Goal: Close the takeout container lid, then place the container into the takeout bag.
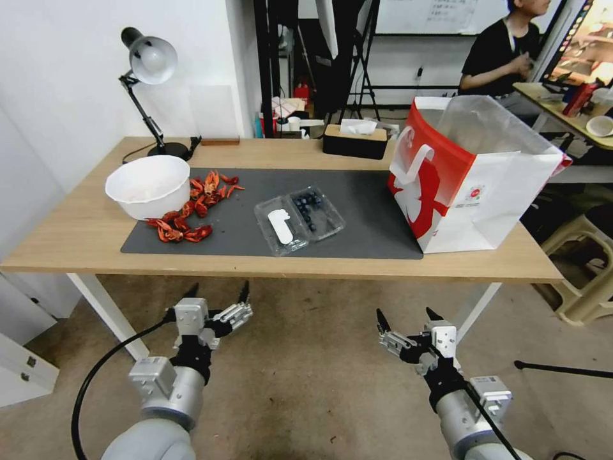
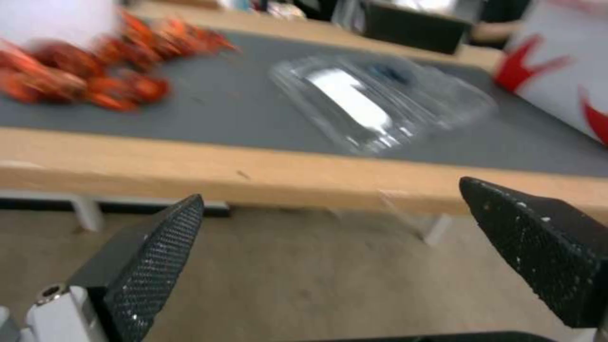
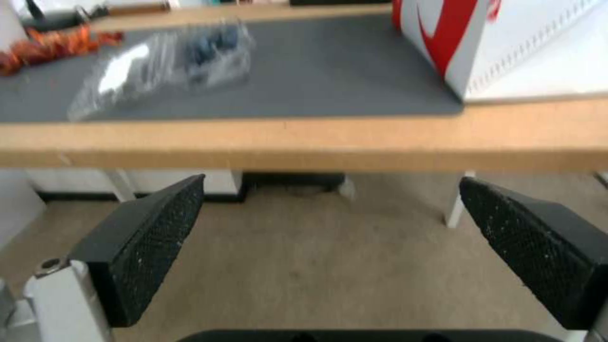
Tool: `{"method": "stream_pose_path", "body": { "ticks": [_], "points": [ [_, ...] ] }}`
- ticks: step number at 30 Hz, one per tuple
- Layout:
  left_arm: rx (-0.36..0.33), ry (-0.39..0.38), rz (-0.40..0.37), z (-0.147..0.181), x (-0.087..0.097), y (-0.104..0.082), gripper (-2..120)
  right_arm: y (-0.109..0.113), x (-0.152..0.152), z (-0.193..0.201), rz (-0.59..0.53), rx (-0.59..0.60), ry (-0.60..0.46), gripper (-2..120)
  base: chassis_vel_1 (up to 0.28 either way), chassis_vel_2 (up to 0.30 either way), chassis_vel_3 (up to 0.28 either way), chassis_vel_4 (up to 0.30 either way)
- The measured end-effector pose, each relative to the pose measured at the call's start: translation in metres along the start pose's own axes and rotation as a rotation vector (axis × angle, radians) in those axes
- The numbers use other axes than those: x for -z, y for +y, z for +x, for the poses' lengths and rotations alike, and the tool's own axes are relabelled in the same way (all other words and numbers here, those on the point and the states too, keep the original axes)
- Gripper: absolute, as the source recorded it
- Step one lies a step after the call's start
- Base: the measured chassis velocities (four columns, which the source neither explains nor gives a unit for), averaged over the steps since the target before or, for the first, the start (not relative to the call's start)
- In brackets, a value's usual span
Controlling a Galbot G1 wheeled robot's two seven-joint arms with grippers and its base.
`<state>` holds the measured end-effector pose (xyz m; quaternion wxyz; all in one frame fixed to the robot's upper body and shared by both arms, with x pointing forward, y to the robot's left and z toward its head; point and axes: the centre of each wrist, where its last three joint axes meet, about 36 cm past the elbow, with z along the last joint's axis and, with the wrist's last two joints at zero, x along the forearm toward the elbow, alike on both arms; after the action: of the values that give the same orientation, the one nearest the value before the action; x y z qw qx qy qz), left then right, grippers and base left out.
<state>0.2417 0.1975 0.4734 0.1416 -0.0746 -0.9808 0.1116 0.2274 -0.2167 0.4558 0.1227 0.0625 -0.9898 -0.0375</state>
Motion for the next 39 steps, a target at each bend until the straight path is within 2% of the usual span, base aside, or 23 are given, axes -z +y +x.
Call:
{"method": "stream_pose_path", "body": {
  "ticks": [5,7,8,10,11,14,19,23,24,27,32,36,39],
  "points": [
    [-0.014,0.011,-0.003,-0.001,-0.001,0.001,100,-0.008,0.004,-0.012,-0.026,0.062,-0.054,100,0.000,0.000,0.000,0.000],
    [-0.012,0.013,-0.005,0.000,-0.002,0.002,100,-0.023,0.006,-0.038,-0.033,0.145,-0.111,100,0.000,0.000,0.000,0.000],
    [-0.012,0.013,-0.005,0.000,-0.002,0.002,100,-0.023,0.006,-0.038,-0.033,0.145,-0.111,100,0.000,0.000,0.000,0.000],
    [-0.005,0.013,-0.007,0.001,-0.002,0.003,100,-0.040,0.009,-0.064,-0.039,0.209,-0.143,100,0.000,0.000,0.000,0.000],
    [-0.005,0.013,-0.007,0.001,-0.002,0.003,100,-0.040,0.009,-0.064,-0.039,0.209,-0.143,100,0.000,0.000,0.000,0.000],
    [0.009,0.012,-0.009,0.002,-0.004,0.003,100,-0.060,0.008,-0.095,-0.050,0.282,-0.148,100,0.000,0.000,0.000,0.000],
    [0.023,0.011,-0.007,0.003,-0.007,0.004,100,-0.068,0.011,-0.129,-0.050,0.304,-0.144,100,0.000,0.000,0.000,0.000],
    [0.034,0.017,-0.008,0.000,-0.011,0.007,100,-0.056,0.029,-0.177,-0.043,0.331,-0.134,100,0.000,0.000,0.000,0.000],
    [0.034,0.017,-0.008,0.000,-0.011,0.007,100,-0.056,0.029,-0.177,-0.043,0.331,-0.134,100,0.000,0.000,0.000,0.000],
    [0.041,0.022,-0.003,-0.002,-0.014,0.008,100,-0.043,0.039,-0.209,-0.016,0.340,-0.083,100,0.000,0.000,0.000,0.000],
    [0.045,0.023,0.000,-0.002,-0.015,0.008,100,-0.035,0.046,-0.226,0.013,0.329,-0.031,100,0.000,0.000,0.000,0.000],
    [0.056,0.020,-0.002,-0.001,-0.017,0.011,100,-0.008,0.087,-0.269,0.136,0.277,0.057,100,0.000,0.000,0.000,0.000],
    [0.059,0.020,-0.002,0.000,-0.017,0.011,100,0.002,0.104,-0.281,0.184,0.249,0.103,100,0.000,0.000,0.000,0.000]
  ]
}}
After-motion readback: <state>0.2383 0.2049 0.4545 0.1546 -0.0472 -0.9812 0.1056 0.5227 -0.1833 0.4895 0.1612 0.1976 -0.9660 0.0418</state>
